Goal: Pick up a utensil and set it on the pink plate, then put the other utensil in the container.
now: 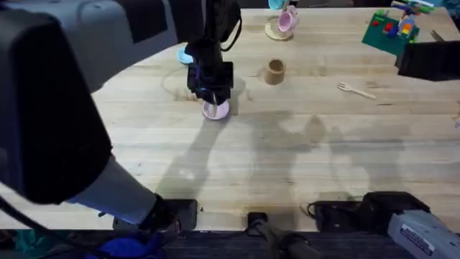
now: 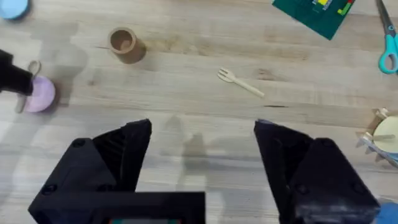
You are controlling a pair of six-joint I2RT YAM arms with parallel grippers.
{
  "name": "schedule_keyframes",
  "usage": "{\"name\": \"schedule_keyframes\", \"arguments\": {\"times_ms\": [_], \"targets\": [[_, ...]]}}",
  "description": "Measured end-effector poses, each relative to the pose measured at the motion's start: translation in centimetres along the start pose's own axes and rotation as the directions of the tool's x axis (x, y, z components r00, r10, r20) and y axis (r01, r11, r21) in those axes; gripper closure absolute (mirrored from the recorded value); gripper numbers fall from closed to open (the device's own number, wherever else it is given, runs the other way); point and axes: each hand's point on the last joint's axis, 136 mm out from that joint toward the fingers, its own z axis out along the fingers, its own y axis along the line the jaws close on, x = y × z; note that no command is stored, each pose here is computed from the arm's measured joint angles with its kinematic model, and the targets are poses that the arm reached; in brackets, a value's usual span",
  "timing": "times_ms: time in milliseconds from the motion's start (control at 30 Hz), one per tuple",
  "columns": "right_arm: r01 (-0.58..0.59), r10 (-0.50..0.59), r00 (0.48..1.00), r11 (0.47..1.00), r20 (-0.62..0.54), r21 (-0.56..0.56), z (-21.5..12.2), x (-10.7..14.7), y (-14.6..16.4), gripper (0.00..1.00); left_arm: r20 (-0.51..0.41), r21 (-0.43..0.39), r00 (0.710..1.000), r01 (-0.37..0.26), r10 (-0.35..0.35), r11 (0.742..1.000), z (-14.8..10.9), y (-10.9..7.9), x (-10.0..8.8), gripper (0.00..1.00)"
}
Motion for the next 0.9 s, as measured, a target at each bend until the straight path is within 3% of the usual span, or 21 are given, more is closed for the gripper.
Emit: {"name": "schedule_keyframes", "arguments": {"times_ms": [600,900], "targets": [[0.000,0.000,1.000,1.000,0.000,0.000,0.00,0.00,0.00,0.005,-0.014,-0.008,1.000,0.021,-0.021,1.000,0.34,0.10,0.15,0.954],[0.000,0.000,1.000,1.000,0.000,0.000,0.00,0.00,0.00,0.005,-0.030,-0.018,0.999,0.022,-0.022,1.000,0.33,0.32,0.56,0.868]]}}
